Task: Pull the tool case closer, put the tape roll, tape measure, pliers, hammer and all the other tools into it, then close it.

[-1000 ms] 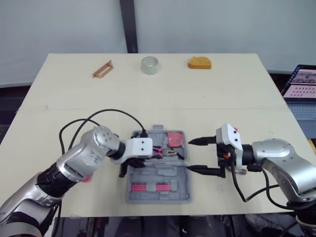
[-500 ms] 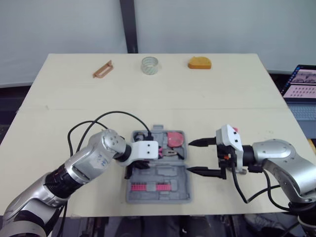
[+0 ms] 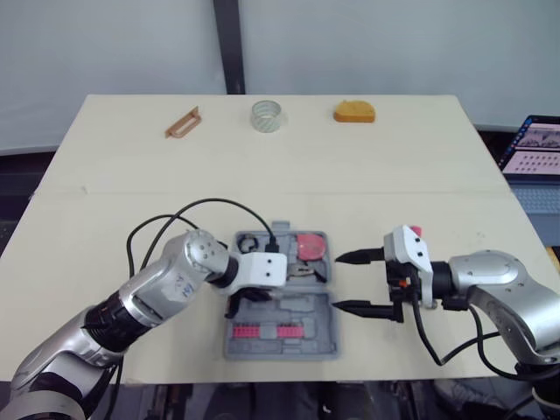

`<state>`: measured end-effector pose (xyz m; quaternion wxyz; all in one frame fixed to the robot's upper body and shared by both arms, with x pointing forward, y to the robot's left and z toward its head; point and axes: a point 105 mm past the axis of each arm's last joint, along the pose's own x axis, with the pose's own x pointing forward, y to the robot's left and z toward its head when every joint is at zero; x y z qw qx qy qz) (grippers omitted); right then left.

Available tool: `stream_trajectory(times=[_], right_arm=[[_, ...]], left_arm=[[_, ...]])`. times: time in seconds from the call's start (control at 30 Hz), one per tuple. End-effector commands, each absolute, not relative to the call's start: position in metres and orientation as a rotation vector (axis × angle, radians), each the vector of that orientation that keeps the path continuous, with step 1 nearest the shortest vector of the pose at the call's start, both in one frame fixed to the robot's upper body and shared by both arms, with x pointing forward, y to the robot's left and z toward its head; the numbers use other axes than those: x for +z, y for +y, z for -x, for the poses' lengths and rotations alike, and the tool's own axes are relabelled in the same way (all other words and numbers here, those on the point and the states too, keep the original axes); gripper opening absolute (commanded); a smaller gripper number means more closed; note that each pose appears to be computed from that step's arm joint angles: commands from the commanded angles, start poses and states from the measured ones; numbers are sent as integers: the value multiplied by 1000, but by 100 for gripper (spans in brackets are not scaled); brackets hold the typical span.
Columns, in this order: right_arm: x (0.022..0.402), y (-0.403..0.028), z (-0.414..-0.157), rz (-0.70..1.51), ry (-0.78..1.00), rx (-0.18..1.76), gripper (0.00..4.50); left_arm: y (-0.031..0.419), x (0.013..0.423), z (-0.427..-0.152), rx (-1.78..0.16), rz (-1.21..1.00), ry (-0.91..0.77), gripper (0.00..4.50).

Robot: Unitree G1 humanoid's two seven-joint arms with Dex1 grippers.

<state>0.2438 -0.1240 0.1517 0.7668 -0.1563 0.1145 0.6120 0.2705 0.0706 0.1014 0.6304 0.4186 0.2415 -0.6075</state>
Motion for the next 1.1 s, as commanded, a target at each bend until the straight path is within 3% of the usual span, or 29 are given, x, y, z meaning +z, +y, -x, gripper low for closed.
stream_trajectory(times=[0.03, 1.1], right_arm=[[164, -125, -241, 372, 208, 1324, 450], [162, -128, -239, 369, 210, 1299, 450]], left_arm=[[69, 105, -272, -1395, -997, 533, 7], [67, 95, -274, -1396, -1057, 532, 7]])
